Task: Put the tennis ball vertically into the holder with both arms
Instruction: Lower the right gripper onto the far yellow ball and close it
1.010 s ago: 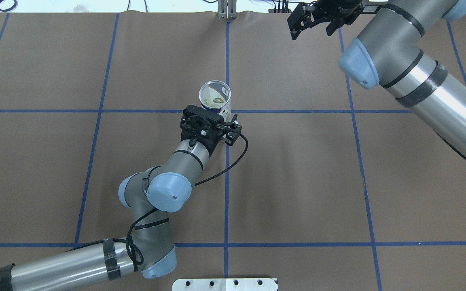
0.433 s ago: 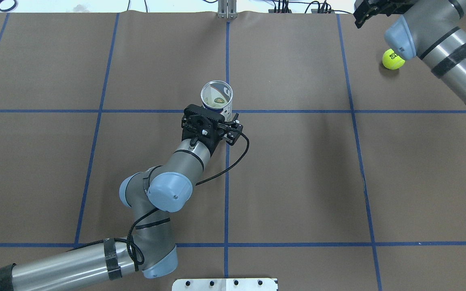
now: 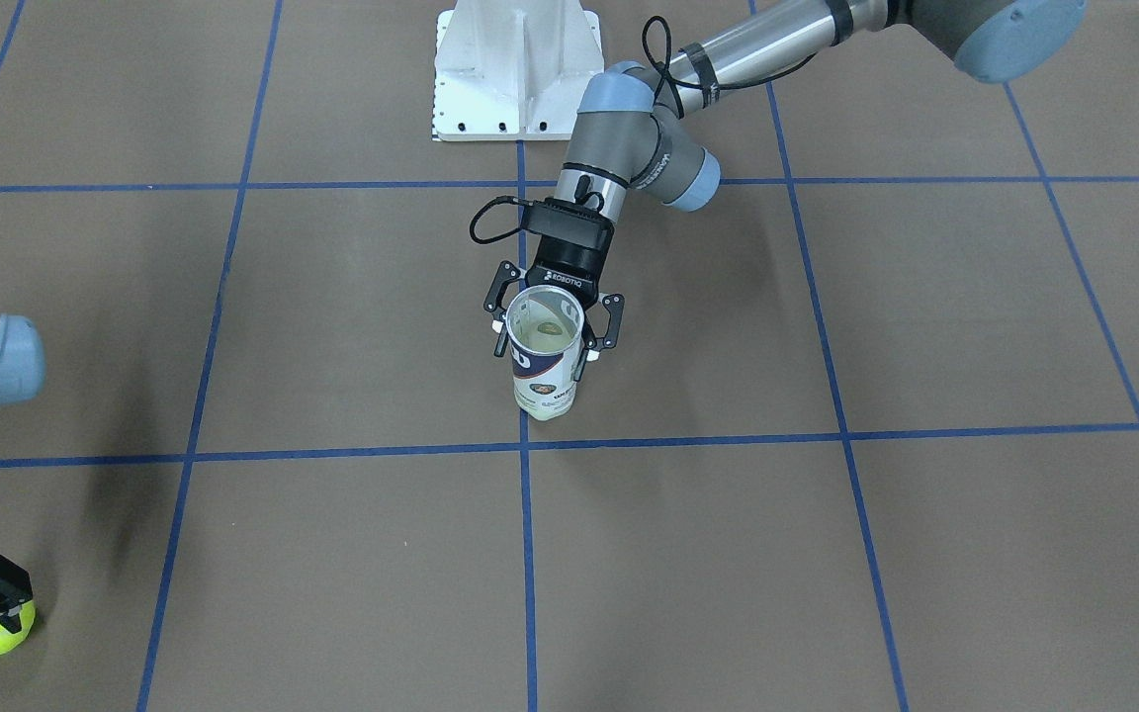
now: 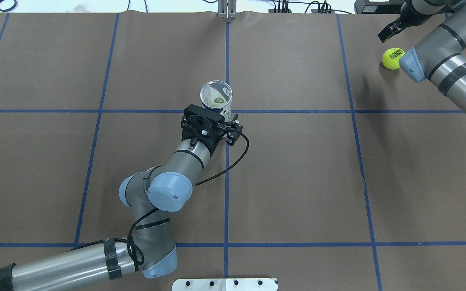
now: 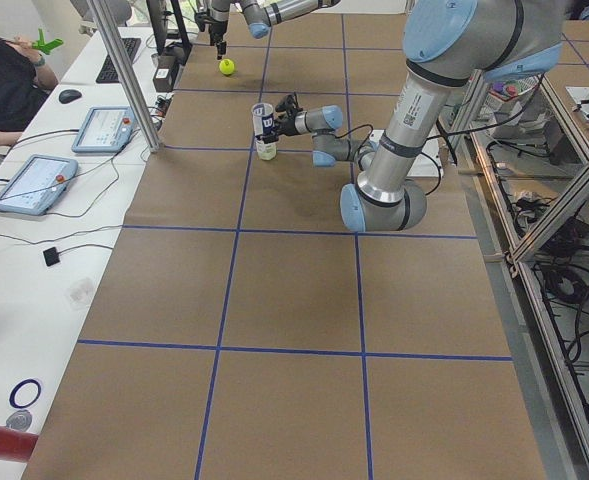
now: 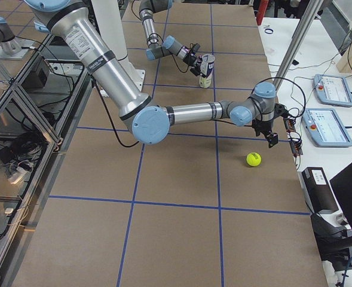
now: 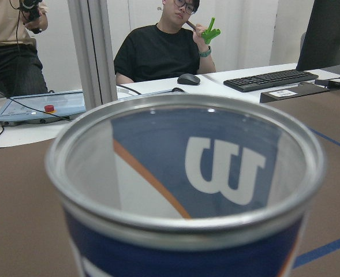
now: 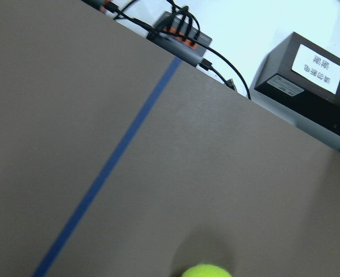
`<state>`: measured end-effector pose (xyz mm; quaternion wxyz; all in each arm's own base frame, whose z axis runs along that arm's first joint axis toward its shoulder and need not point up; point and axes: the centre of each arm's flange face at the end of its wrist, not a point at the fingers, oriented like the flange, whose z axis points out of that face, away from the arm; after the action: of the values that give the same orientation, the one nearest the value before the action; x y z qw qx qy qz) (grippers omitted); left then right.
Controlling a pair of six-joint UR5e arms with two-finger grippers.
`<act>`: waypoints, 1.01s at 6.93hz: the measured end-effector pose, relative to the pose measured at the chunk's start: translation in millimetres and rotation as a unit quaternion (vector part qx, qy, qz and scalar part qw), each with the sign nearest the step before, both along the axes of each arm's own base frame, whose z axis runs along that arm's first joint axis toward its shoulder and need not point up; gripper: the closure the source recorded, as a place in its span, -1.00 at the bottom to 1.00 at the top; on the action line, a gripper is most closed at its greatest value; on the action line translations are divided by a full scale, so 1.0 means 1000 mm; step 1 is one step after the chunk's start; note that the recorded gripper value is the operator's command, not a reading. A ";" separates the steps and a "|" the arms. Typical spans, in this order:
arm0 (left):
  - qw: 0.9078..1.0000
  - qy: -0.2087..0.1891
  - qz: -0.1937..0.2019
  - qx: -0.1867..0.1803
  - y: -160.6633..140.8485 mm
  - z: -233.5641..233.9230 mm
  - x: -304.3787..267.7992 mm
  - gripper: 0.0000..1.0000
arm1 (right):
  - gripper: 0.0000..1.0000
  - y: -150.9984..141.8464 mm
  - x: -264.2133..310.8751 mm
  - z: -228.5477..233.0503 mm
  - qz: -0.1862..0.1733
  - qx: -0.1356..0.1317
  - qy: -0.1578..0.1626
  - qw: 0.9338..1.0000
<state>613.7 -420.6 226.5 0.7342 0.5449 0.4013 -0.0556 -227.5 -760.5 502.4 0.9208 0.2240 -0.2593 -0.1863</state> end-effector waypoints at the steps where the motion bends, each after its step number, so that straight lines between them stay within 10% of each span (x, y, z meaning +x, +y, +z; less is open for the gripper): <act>1: 1.000 0.000 0.000 0.000 0.000 0.000 0.000 -0.98 | -0.98 0.002 -0.003 0.022 -0.003 0.009 0.015 1.000; 6: 1.000 -0.002 0.000 -0.001 0.000 0.003 0.000 -0.98 | -0.97 0.022 -0.046 0.059 -0.019 -0.011 0.034 0.999; 7: 1.000 -0.002 0.000 -0.001 0.000 0.002 0.000 -0.98 | 0.12 0.025 -0.048 0.064 -0.021 -0.015 0.036 0.999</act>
<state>614.2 -420.6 229.0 0.7351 0.5445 0.4001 -0.0549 -275.2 -735.5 566.0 0.9285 0.1983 -0.2337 -0.2097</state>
